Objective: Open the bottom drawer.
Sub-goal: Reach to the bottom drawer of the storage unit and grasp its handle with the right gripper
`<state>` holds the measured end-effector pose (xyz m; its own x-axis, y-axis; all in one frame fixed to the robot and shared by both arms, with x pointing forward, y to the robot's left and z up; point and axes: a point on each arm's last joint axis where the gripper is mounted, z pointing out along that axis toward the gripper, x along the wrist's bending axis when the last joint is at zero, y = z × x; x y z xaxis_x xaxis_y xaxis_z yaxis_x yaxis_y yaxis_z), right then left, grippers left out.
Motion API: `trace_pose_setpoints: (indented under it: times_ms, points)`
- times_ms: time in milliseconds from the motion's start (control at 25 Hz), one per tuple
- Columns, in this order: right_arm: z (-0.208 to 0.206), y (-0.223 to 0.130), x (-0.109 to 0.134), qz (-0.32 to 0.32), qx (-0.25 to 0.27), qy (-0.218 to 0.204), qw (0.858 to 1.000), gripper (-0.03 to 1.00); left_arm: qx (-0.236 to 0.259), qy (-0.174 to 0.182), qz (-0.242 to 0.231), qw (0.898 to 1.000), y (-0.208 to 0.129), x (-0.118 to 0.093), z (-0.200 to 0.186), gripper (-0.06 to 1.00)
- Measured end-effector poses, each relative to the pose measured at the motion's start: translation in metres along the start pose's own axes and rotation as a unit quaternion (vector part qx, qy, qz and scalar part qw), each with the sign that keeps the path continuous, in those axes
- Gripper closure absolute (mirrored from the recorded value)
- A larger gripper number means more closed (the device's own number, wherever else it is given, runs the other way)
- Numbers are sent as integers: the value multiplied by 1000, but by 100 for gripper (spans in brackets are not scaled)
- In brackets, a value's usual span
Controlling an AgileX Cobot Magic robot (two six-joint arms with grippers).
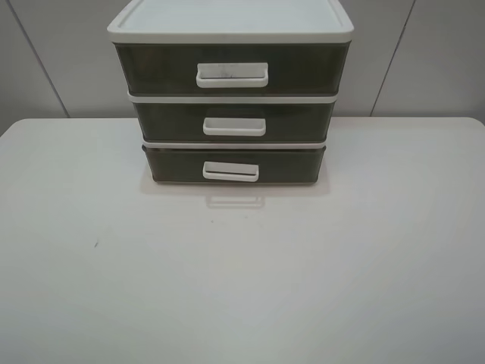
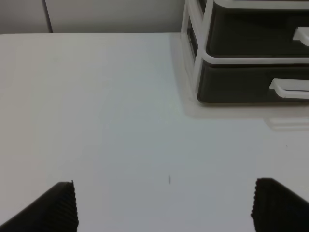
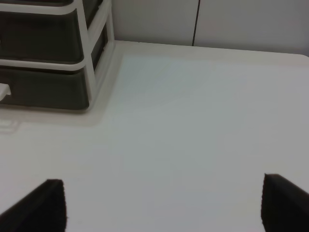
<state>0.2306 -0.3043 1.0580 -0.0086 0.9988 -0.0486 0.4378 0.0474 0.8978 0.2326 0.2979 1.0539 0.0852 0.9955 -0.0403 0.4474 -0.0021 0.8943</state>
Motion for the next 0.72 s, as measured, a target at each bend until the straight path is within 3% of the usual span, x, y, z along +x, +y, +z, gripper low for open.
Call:
trace_pose_setpoints:
  times_ms: [480, 720]
  points:
    - [0, 0, 0, -1, 0, 2, 1000, 17, 0, 0, 0, 1000, 0, 0, 0, 20]
    - [29, 15, 2, -11, 96, 10, 995, 17, 0, 0, 0, 1000, 0, 0, 0, 20]
